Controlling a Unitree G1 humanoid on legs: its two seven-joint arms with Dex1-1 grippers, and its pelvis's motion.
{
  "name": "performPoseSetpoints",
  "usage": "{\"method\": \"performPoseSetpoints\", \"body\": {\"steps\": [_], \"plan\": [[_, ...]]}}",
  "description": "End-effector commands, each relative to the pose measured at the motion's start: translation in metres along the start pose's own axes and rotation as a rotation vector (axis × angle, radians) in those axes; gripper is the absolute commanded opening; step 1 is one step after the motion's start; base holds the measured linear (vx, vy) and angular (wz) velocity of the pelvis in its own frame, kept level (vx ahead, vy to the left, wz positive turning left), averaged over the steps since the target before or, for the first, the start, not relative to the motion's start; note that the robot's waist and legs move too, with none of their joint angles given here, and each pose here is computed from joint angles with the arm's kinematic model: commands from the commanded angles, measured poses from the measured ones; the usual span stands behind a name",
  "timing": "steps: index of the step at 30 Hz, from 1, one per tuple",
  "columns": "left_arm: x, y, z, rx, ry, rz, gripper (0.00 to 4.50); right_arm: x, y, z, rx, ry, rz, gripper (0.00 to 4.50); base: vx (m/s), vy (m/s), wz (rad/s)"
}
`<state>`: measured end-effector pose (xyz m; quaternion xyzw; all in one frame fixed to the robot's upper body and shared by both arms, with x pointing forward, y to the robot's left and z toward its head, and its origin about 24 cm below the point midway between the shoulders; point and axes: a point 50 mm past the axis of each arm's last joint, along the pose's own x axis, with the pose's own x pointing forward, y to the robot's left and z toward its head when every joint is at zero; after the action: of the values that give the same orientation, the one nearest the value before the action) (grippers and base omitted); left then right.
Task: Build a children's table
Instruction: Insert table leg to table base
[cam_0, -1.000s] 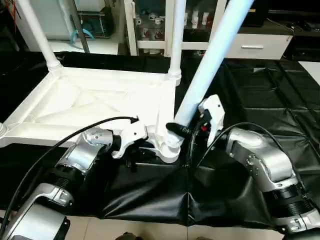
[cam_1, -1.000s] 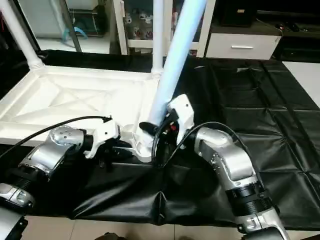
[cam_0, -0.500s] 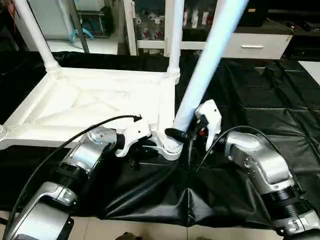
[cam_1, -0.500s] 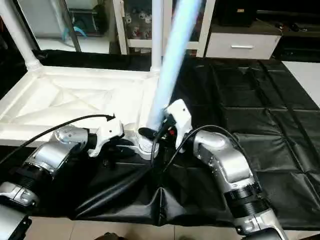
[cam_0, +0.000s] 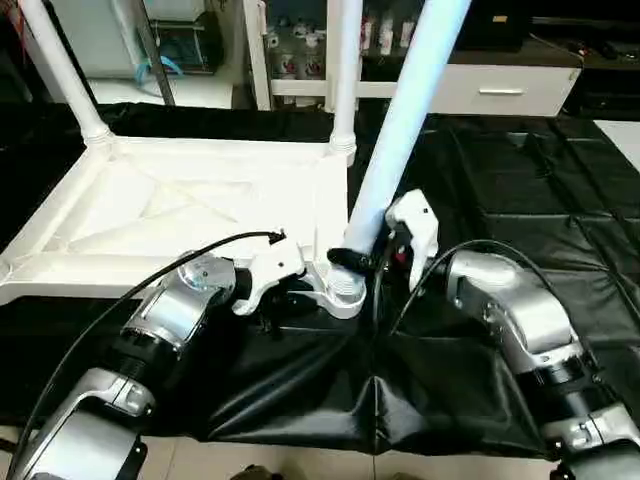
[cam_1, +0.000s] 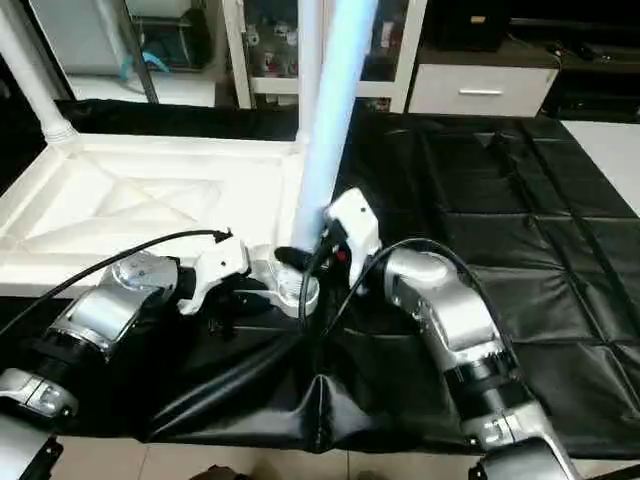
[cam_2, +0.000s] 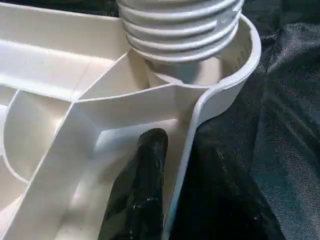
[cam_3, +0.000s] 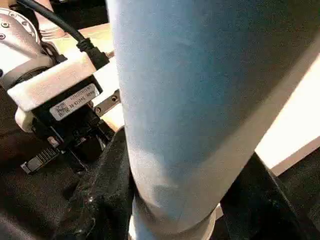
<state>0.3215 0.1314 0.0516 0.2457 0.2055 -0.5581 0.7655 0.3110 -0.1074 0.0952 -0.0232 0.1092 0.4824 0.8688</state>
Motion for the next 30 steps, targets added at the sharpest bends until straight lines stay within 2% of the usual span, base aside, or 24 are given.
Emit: {"method": "performPoseSetpoints", "body": {"steps": [1, 2, 5, 8, 13, 17, 21, 28, 30], "plan": [[-0.008, 0.003, 0.003, -0.001, -0.027, 0.01, 0.7, -0.002, -0.002, 0.006, -0.034, -0.008, -0.005, 1.86, 0.0, 0.0, 0.0], [-0.013, 0.005, 0.006, -0.007, -0.051, 0.012, 1.26, -0.003, -0.002, 0.003, -0.035, -0.002, -0.002, 1.86, 0.0, 0.0, 0.0], [-0.02, 0.008, 0.009, -0.008, -0.069, 0.003, 1.46, -0.004, -0.003, 0.001, -0.034, 0.002, -0.002, 1.86, 0.0, 0.0, 0.0], [-0.023, 0.011, 0.01, 0.019, -0.074, 0.015, 1.84, -0.004, -0.003, 0.0, -0.034, 0.003, -0.001, 1.86, 0.0, 0.0, 0.0], [-0.03, 0.019, 0.011, 0.054, -0.053, -0.012, 1.86, -0.002, -0.003, 0.0, -0.034, 0.001, 0.0, 1.86, 0.0, 0.0, 0.0], [-0.033, 0.017, 0.004, 0.072, 0.022, -0.088, 1.86, -0.002, -0.003, 0.002, -0.036, -0.007, 0.001, 1.86, 0.0, 0.0, 0.0], [-0.028, 0.017, -0.005, 0.104, 0.081, -0.088, 1.86, -0.002, -0.004, 0.002, -0.037, -0.009, -0.004, 1.86, 0.0, 0.0, 0.0], [-0.022, 0.013, -0.012, 0.084, 0.099, -0.139, 1.86, -0.002, -0.004, 0.002, -0.039, -0.01, -0.008, 1.86, 0.0, 0.0, 0.0], [-0.02, 0.017, -0.015, 0.099, 0.125, -0.102, 1.57, -0.002, -0.004, 0.002, -0.041, -0.01, -0.006, 1.86, 0.0, 0.0, 0.0]]}}
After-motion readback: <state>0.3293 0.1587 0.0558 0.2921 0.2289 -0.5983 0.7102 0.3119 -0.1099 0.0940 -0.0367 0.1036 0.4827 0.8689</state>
